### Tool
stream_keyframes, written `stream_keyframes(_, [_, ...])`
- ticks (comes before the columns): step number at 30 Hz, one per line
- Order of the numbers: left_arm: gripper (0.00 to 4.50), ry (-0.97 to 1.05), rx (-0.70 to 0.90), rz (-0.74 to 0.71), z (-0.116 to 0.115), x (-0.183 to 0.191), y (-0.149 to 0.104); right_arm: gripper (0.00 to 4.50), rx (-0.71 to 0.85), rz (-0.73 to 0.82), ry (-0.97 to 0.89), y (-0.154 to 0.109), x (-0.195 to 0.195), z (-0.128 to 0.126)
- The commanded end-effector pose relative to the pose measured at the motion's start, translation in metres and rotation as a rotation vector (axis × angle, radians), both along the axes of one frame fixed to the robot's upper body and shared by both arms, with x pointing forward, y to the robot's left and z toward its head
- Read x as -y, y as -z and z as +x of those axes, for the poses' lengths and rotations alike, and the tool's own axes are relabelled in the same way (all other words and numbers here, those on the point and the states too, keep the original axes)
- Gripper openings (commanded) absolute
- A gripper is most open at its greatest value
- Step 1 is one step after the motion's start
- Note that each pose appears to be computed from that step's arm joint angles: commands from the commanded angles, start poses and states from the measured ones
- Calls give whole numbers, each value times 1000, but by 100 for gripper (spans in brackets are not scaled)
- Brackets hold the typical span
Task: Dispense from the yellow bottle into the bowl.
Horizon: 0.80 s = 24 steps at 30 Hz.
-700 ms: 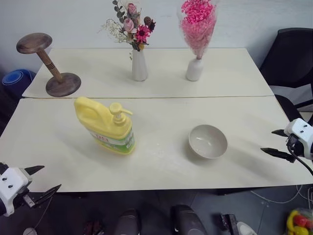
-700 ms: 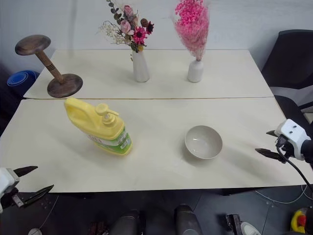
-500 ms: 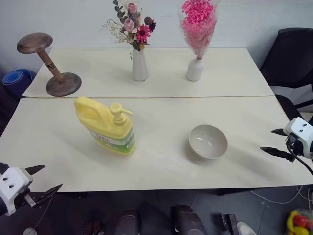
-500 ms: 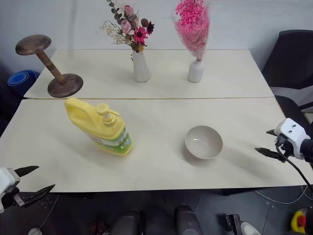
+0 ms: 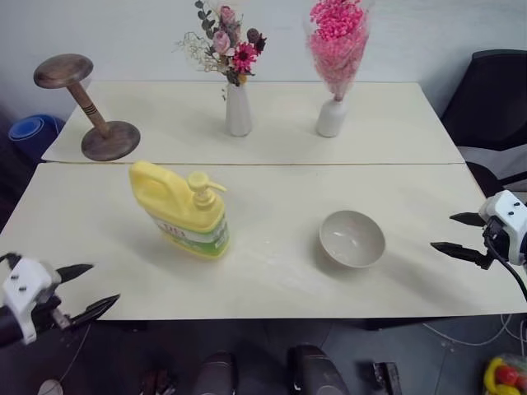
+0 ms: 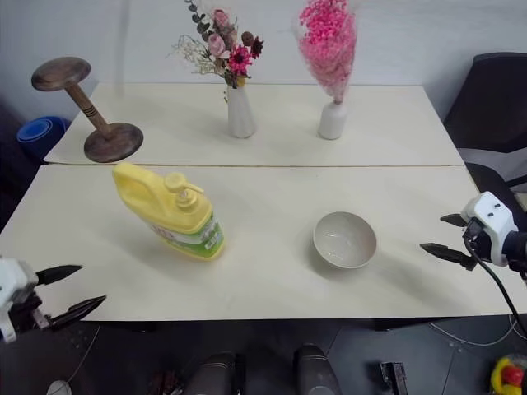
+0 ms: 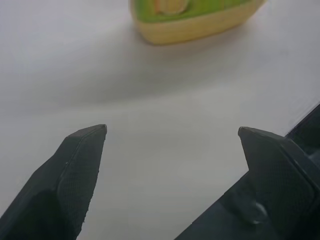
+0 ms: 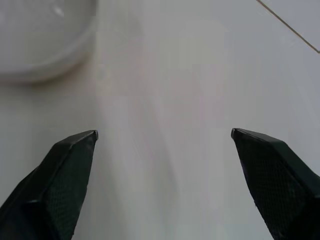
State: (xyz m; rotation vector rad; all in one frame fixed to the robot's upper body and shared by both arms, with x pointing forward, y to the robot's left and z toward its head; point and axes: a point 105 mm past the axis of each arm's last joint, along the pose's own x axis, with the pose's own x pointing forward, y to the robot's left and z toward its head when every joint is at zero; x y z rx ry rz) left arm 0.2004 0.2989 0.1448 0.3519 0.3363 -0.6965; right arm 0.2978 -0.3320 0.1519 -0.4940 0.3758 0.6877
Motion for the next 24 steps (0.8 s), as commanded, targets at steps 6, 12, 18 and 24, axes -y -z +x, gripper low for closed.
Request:
stream_keyframes(6, [450,464,-122,40,-19,81,-68,446,35,-14,-187,6,-95,-34])
stream_keyframes(12, [450,611,-141,107,-27,100,-82,446,44,-95,-208,37,-121,-40])
stream_keyframes(18, [450,648,-105,121,-20,108,-86,409,85,-152,-184,58,-126,-28])
stream_keyframes(24, [450,656,-95,130,-16,110,-87,245,66,-173,-247,70,-137,-31])
